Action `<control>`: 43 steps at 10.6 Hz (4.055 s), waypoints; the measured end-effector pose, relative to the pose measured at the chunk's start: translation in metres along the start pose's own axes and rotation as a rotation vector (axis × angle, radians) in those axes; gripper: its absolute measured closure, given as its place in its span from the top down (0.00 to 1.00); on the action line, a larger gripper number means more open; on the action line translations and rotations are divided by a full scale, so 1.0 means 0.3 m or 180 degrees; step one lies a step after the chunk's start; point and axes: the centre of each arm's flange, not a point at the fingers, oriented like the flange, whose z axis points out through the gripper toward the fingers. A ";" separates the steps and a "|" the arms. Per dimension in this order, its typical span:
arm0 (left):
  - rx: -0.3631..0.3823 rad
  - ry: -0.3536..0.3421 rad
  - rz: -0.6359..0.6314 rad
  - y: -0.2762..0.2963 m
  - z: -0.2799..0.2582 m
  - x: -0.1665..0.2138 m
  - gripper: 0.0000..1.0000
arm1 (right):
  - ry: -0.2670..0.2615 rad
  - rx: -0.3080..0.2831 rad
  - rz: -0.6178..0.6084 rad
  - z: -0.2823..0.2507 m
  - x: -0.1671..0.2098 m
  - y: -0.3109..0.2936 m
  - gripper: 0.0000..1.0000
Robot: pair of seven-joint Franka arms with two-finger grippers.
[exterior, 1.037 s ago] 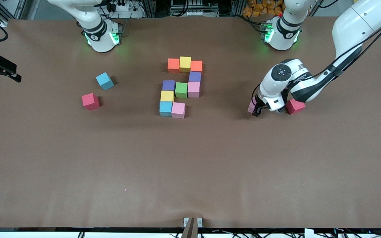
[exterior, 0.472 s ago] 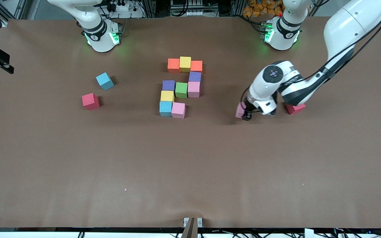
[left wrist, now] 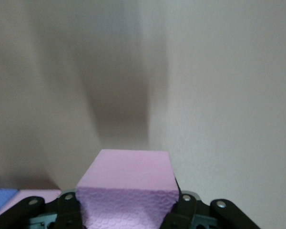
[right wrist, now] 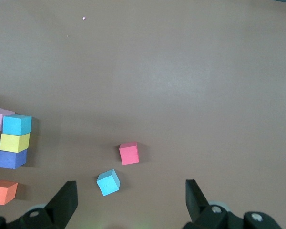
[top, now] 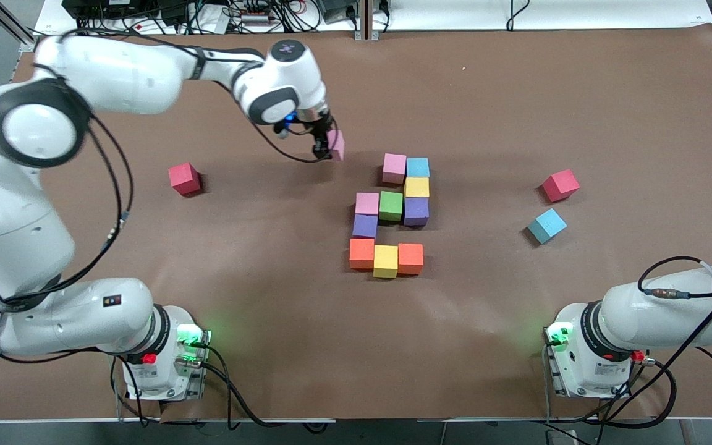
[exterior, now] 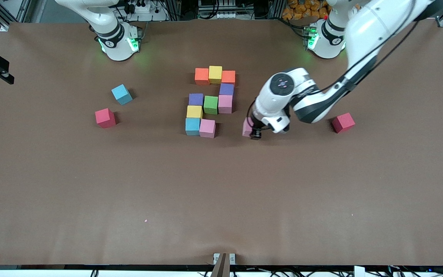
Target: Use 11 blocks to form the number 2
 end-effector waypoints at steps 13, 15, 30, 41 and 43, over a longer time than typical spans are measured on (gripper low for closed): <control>0.0177 0.0094 -0.0122 -0.061 0.244 -0.286 0.59 | -0.0022 0.0004 0.0005 0.008 0.003 0.003 1.00; 0.0184 0.0115 -0.0117 -0.065 0.263 -0.287 0.59 | -0.0022 0.0004 -0.0004 0.008 0.004 -0.002 1.00; 0.0191 0.0339 -0.0157 0.008 0.160 -0.289 1.00 | -0.0023 0.0001 0.0055 0.008 -0.002 0.031 1.00; 0.0189 0.0437 0.0315 0.253 -0.346 0.041 1.00 | -0.0014 0.0000 0.0064 0.004 -0.005 0.035 1.00; 0.0142 0.0472 0.0490 0.316 -0.432 0.161 1.00 | -0.0012 0.0000 0.0057 0.003 -0.005 0.031 1.00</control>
